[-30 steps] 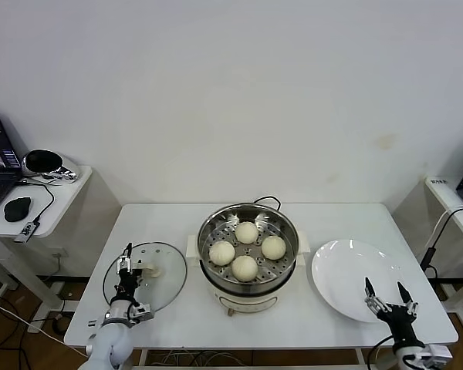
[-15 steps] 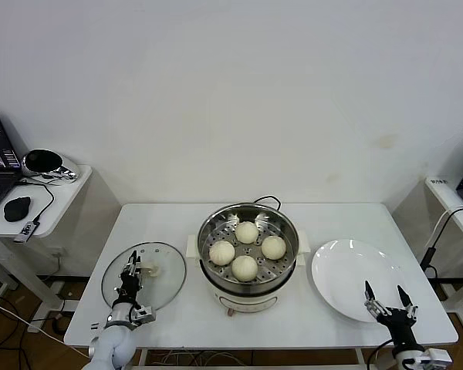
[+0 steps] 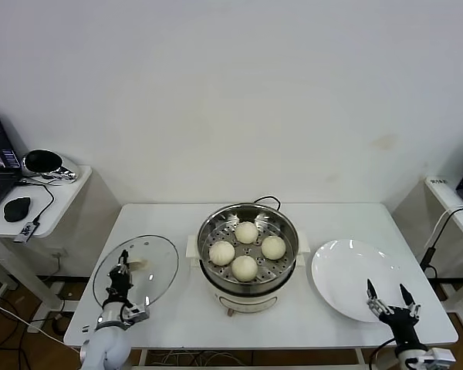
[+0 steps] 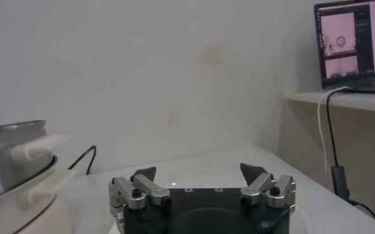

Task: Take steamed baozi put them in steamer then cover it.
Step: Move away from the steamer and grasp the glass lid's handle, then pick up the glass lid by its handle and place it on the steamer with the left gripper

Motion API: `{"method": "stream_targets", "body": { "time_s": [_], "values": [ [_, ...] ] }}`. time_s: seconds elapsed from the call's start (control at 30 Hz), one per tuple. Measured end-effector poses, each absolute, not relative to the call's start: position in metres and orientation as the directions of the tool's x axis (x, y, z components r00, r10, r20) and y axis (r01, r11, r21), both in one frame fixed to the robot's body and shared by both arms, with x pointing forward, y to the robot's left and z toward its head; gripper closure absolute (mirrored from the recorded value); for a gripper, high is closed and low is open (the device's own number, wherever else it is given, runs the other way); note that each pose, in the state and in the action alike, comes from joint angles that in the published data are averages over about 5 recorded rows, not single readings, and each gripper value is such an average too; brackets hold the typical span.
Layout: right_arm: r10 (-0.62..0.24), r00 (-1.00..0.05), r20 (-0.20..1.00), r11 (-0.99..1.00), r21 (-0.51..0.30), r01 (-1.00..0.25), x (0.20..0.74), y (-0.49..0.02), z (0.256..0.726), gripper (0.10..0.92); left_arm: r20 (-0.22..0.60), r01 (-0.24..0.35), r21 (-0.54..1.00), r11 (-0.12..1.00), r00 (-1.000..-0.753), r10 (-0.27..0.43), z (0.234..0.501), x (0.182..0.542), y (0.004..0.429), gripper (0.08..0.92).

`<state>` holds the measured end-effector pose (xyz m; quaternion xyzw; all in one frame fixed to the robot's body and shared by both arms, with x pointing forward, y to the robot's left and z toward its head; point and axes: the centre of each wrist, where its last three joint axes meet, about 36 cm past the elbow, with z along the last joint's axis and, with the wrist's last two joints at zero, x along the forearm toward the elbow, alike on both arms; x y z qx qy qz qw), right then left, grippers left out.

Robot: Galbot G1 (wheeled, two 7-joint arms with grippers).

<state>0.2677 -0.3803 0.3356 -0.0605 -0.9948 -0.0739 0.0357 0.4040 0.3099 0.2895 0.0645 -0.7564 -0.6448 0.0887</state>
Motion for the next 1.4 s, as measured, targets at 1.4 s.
{"method": "stream_targets", "body": {
  "time_s": [1.4],
  "values": [
    [0.146,-0.985,0.091,0.975,0.157,0.159,0.275,-0.362,0.349,0.2,0.002,-0.039,0.991,0.127,-0.952,-0.305,0.464,0.415,0.148,0.856]
  ]
}}
